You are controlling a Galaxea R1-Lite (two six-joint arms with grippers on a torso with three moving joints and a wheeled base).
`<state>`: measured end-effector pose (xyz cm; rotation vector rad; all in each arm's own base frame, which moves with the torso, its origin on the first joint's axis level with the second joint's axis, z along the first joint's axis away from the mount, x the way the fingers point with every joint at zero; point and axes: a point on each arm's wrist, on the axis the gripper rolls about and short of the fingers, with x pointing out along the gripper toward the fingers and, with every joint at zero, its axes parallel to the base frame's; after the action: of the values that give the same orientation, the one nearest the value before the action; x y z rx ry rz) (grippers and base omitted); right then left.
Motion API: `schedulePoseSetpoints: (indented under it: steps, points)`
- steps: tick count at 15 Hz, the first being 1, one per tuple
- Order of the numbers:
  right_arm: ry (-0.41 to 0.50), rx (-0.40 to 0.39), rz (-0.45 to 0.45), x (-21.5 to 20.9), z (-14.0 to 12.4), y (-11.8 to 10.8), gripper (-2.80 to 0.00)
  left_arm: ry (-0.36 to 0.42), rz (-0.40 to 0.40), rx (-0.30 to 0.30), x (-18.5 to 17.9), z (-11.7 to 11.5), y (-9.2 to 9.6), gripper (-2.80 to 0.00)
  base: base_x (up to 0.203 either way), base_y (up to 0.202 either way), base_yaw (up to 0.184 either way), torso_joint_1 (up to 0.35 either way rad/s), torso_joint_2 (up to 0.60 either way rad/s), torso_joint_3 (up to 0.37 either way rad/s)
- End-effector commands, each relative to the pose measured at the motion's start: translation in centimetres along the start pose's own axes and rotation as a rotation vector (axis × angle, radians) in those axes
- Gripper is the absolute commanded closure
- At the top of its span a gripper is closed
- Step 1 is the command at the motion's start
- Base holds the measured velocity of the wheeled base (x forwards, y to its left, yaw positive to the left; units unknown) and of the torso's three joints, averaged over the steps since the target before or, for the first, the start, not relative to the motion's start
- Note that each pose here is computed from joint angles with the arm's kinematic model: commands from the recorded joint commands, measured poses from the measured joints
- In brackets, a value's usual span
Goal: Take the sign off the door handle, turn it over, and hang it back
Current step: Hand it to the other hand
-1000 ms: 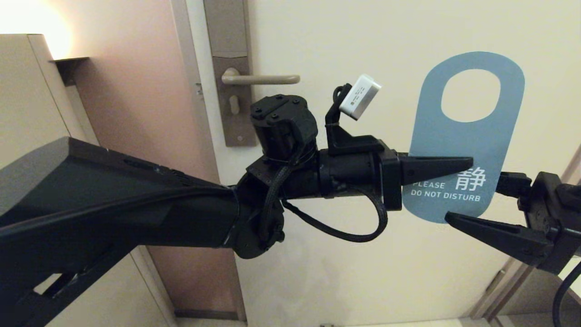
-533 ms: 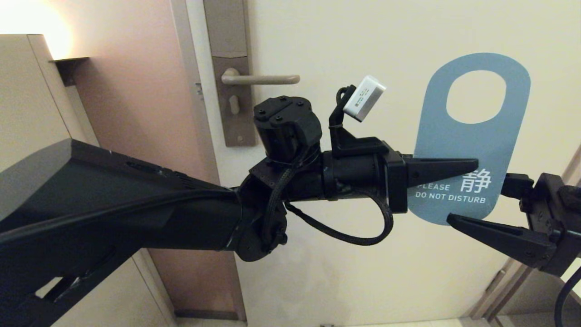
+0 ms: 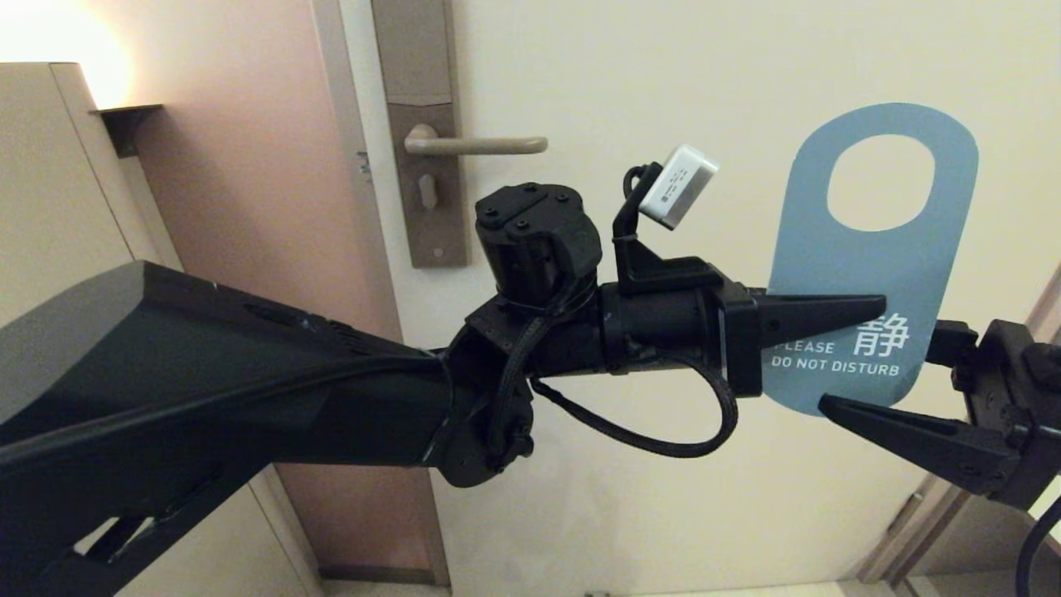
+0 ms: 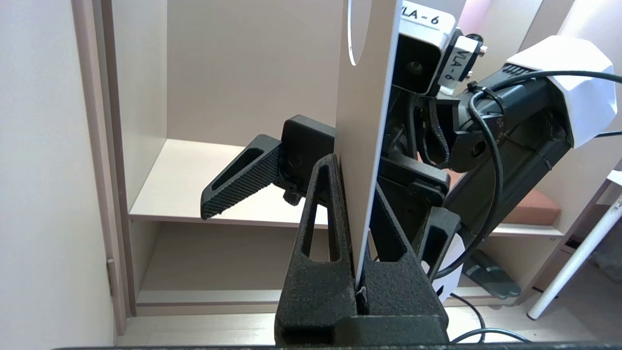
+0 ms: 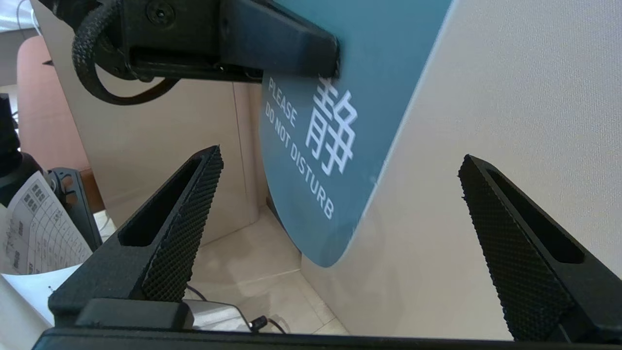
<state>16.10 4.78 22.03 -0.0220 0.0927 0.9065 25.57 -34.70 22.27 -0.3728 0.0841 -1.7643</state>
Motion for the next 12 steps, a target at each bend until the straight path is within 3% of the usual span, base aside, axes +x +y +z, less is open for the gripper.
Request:
schedulePoseSetpoints:
  steps: [1, 4, 5, 12]
  points:
    - [-0.004, -0.004, 0.005, -0.09, 0.01, 0.1, -2.8, 0.0, -0.007, 0.001, 0.02, 0.01, -0.03, 0.0, 0.0, 0.0, 0.0, 0.0, 0.0, 0.0]
    - [-0.002, -0.001, 0.006, -0.13, -0.11, 0.14, -2.8, 0.001, -0.007, -0.001, 0.02, -0.05, 0.02, 0.0, 0.0, 0.0, 0.0, 0.0, 0.0, 0.0]
    - [-0.001, -0.002, 0.005, -0.1, -0.13, 0.12, 0.0, 0.001, -0.007, -0.001, 0.02, -0.05, 0.02, 0.0, 0.0, 0.0, 0.0, 0.0, 0.0, 0.0]
    - [-0.001, -0.001, 0.005, -0.13, -0.15, 0.14, 0.0, 0.0, -0.007, 0.004, -0.01, -0.05, -0.02, 0.0, 0.0, 0.0, 0.0, 0.0, 0.0, 0.0]
